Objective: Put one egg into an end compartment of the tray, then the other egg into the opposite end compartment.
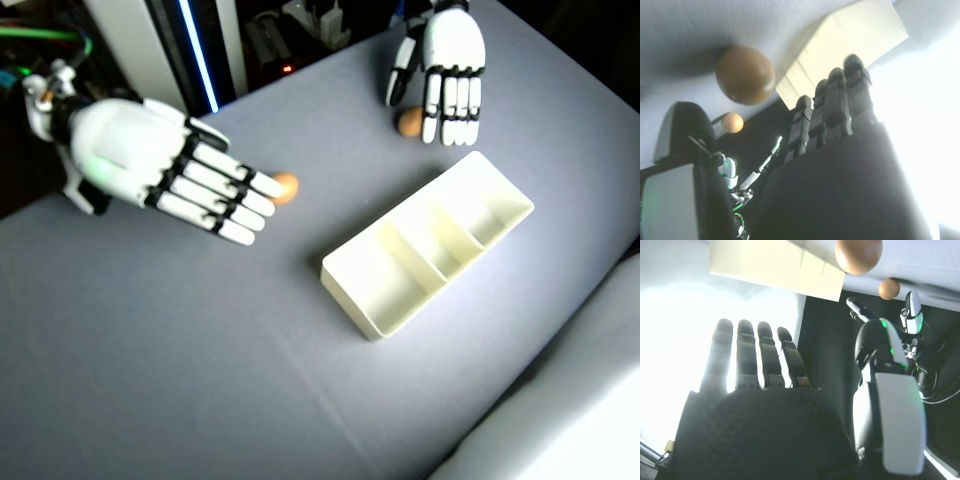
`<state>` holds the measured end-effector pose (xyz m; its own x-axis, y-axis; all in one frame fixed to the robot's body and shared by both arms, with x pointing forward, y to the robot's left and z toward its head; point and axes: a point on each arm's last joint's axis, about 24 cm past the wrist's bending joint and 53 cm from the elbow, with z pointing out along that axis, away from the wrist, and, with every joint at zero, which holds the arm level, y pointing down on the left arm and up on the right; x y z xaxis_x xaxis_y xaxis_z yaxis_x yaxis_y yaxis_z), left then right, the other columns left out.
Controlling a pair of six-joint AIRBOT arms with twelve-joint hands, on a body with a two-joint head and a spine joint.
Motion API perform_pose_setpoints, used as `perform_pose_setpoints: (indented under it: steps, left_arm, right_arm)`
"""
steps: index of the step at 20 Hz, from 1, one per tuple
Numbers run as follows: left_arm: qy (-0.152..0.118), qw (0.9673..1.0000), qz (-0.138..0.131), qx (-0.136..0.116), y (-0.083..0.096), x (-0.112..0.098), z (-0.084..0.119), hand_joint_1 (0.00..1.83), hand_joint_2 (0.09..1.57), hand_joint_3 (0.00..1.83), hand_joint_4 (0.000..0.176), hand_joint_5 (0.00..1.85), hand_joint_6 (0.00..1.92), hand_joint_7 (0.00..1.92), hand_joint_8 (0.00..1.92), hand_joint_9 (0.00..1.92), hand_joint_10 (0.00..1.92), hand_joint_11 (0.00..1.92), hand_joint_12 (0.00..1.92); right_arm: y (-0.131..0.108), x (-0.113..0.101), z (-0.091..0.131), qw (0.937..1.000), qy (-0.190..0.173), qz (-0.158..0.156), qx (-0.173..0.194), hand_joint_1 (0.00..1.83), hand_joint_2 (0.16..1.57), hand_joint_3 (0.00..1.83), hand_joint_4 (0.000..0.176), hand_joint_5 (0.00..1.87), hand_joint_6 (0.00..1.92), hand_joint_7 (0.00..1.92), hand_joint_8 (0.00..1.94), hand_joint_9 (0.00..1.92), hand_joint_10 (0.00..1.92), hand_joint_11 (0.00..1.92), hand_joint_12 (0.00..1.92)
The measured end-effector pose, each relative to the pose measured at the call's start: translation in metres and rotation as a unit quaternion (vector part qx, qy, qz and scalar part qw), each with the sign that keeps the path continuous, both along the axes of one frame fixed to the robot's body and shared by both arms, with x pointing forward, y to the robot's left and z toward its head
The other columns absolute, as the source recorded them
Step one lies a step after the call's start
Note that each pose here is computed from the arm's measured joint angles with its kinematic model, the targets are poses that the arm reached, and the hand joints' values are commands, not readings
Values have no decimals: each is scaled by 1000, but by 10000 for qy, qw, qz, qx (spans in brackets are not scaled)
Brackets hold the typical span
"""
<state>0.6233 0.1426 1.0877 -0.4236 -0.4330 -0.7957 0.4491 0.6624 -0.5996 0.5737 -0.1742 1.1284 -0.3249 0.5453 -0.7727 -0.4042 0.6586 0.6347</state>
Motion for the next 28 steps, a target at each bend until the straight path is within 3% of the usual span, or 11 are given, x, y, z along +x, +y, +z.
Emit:
perform_pose_setpoints:
  steps: [2,3,4,5,7,12,19,20,21,24,28]
  left_arm:
    - [82,9999,14,67,0,3,-6,736,1140,4,39,166,54,220,41,216,108,0,1347]
    - [93,9999,20,76,0,3,-6,837,1158,1,0,349,106,452,91,308,495,0,1598]
    - [114,9999,39,39,0,5,-6,987,1169,1,0,565,295,640,522,482,1063,224,1802]
    - [105,9999,35,13,-2,6,-5,1148,1236,0,0,623,1098,794,1255,662,1446,549,1897]
    - [-33,10000,-32,-30,-7,8,3,1205,1249,0,0,775,1062,732,1662,856,1820,930,1920]
    - [-333,9989,-296,147,-18,-2,21,1191,1270,6,0,681,1239,745,1649,787,1843,875,1921]
    - [-1346,9900,-46,-428,-10,28,106,1202,1242,0,0,736,1291,757,1483,1013,1891,1097,1921]
    - [-1465,9877,59,-545,-8,39,118,1134,1215,0,0,798,1255,956,1817,1199,1915,1311,1921]
    - [-1529,9858,164,-675,-8,49,127,1185,1231,15,0,740,1335,788,1534,1064,1920,1159,1921]
    - [-1454,9853,445,-783,-9,85,137,1104,1222,7,0,775,1305,1031,1918,1244,1921,1406,1921]
    - [-1164,9906,458,-551,-36,121,132,1189,1274,3,0,608,1313,788,1575,868,1787,949,1921]
  right_arm:
    - [0,0,0,10000,20,2,29,373,1195,28,0,0,0,0,0,0,0,0,0]
    - [0,0,0,10000,25,-1,41,374,1195,27,0,0,0,0,0,0,0,0,0]
    - [-2,0,0,10000,22,-7,37,379,1201,29,0,0,0,0,0,0,0,0,0]
    - [-2,0,0,10000,25,-22,41,388,1200,27,0,0,0,0,0,0,0,0,0]
    - [-3,1,0,10000,29,-32,61,388,1208,28,0,0,0,0,0,0,0,0,0]
    - [-5,1,-1,9999,57,-67,117,390,1230,29,0,0,0,0,0,0,0,0,0]
    - [-6,1,4,9996,16,-82,251,379,1234,20,0,0,0,0,0,0,0,0,0]
    - [-6,1,5,9996,8,-83,256,379,1238,21,0,0,0,0,0,0,0,0,0]
    - [-6,1,5,9996,-5,-82,264,431,1243,20,0,0,0,0,0,0,0,0,0]
    - [-8,1,5,9996,1,-103,263,467,1235,13,0,0,0,0,0,0,0,0,0]
    - [-10,1,4,9996,18,-103,262,465,1245,13,0,0,0,0,0,0,0,0,0]
